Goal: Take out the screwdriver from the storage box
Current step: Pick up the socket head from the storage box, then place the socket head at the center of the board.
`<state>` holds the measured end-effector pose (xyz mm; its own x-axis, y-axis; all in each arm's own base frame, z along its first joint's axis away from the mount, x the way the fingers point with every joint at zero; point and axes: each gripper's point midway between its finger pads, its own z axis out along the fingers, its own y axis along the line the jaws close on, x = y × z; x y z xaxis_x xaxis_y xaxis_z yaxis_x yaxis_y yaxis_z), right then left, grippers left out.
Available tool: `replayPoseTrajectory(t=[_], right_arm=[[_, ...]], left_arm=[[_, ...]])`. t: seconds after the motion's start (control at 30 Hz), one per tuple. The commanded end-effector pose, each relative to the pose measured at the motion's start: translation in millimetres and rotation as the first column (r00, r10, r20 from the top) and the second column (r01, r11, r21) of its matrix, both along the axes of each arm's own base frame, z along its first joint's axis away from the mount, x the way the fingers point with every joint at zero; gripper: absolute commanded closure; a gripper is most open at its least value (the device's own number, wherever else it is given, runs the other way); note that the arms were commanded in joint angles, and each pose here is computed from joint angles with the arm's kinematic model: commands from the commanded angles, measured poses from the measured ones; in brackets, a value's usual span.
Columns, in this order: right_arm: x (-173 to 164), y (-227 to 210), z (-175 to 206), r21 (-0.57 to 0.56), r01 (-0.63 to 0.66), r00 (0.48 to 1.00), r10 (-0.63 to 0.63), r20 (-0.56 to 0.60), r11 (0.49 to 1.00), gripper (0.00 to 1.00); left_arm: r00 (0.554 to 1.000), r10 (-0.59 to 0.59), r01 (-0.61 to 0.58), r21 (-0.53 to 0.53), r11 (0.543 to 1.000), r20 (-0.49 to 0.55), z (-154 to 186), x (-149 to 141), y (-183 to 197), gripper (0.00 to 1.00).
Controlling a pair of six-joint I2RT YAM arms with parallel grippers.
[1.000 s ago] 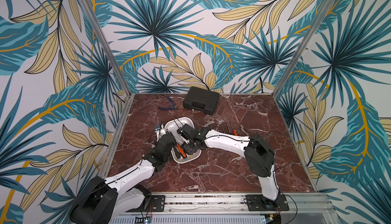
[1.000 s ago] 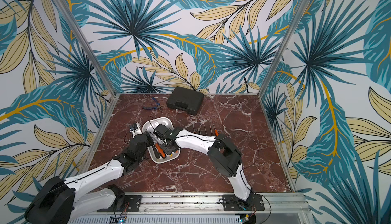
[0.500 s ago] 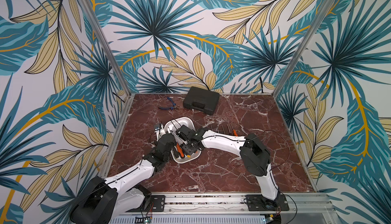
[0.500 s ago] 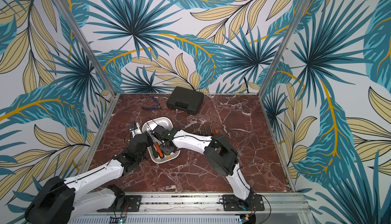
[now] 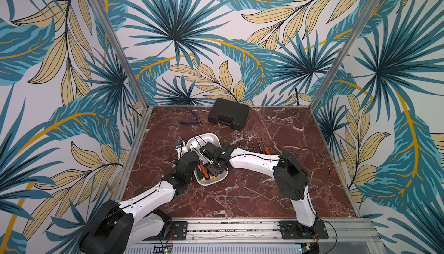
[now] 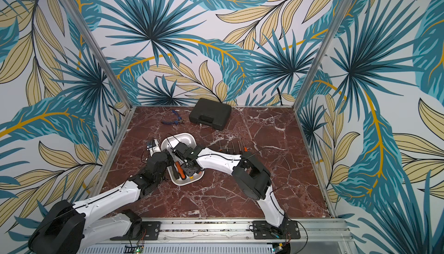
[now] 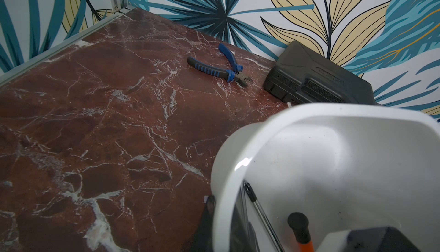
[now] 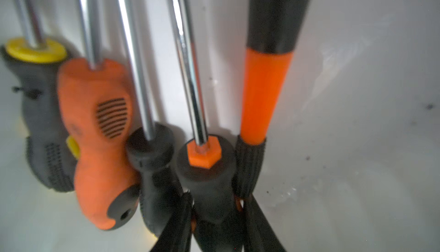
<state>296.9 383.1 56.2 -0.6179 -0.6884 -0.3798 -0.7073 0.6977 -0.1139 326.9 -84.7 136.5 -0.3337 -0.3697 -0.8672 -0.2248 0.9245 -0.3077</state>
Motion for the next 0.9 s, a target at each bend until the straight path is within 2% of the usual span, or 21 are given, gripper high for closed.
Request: replayPoseTrajectory(t=[0.0, 0.17, 0.57, 0.67, 0.87], right_arm=[[-6.4, -6.1, 22.7, 0.06, 0.007, 1.0, -0.006, -0.021, 0.998, 0.87], [-6.4, -12.0, 47.2, 0.137, 0.019, 0.999, -0.015, -0.034, 0.99, 0.86], [2.6, -35.8, 62.1, 0.24, 0.117, 0.991, -0.098, -0.09, 0.964, 0.86], [8.1, -51.2, 70.7, 0.253, 0.149, 0.987, -0.127, -0.102, 0.956, 0.86], [40.4, -128.5, 84.8, 0.24, 0.304, 0.953, -0.293, -0.08, 0.922, 0.86]], left_arm=[[0.997, 0.015, -0.01, -0.066, 0.998, 0.079, 20.3, 4.8, -1.3, 1.0], [0.996, 0.019, -0.013, -0.07, 0.997, 0.083, 18.8, 4.2, -0.5, 1.0], [0.996, 0.017, -0.012, -0.065, 0.998, 0.084, 17.5, 5.3, -0.9, 1.0], [0.996, 0.017, -0.012, -0.061, 0.998, 0.083, 16.8, 5.6, -0.7, 1.0], [0.996, 0.018, -0.013, -0.059, 0.998, 0.083, 17.0, 5.8, 0.4, 1.0]])
